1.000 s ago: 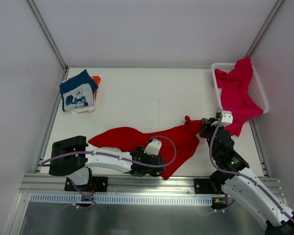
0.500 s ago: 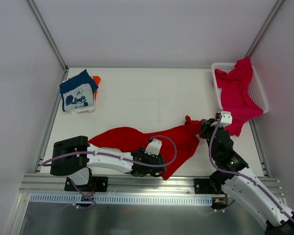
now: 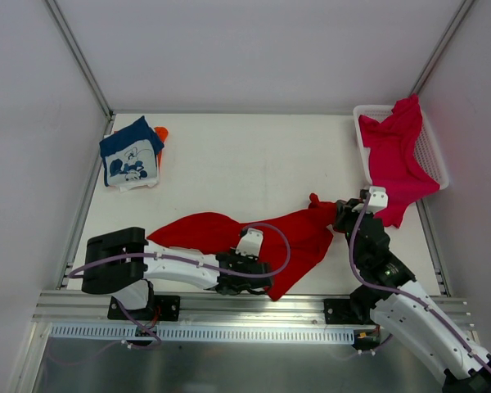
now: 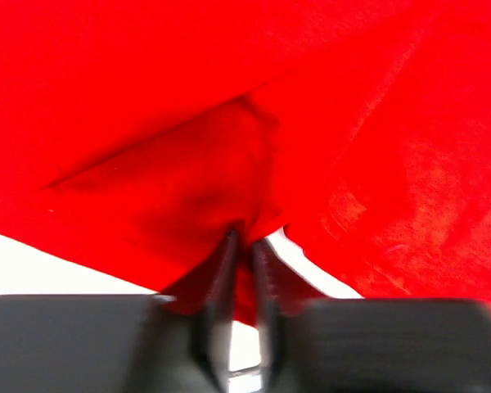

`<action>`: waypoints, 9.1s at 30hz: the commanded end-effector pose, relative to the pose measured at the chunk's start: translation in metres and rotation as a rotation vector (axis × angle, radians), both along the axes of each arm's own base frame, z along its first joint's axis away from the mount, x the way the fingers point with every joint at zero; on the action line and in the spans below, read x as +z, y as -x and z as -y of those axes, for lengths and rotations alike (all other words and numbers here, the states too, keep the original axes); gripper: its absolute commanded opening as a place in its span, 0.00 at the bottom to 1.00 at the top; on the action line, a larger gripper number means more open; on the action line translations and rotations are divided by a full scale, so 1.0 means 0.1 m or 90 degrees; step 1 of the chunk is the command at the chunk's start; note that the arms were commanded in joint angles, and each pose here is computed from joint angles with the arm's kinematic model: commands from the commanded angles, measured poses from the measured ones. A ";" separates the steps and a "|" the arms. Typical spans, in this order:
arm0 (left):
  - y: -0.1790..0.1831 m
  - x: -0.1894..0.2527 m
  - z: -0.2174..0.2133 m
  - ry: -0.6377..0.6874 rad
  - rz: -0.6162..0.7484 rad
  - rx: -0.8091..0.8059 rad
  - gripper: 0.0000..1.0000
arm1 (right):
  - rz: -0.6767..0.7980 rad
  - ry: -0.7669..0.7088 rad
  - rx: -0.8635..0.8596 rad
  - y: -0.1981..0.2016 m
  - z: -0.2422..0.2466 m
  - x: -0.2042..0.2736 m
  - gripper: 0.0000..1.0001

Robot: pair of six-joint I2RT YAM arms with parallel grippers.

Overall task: Fold and stack the t-shirts
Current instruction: Flatten out the tshirt

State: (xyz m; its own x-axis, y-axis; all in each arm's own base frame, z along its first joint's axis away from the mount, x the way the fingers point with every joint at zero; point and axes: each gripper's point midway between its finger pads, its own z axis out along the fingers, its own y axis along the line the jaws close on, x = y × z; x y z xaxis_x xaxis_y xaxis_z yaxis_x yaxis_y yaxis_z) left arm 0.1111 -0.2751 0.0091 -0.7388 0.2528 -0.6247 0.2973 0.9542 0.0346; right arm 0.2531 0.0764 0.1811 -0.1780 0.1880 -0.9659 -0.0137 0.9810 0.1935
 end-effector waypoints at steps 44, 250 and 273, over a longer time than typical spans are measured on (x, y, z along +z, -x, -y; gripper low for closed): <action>0.04 4.70 -2.18 0.461 0.428 -0.246 0.00 | 0.537 -0.257 0.227 2.02 0.66 3.97 0.00; -1.46 0.45 -1.54 0.117 -0.059 0.232 0.99 | -0.473 -0.182 -0.005 1.37 -0.70 -1.44 0.94; -1.38 0.39 -1.76 0.096 -0.041 0.316 0.99 | -0.456 -0.169 -0.016 1.39 -0.49 -1.51 0.00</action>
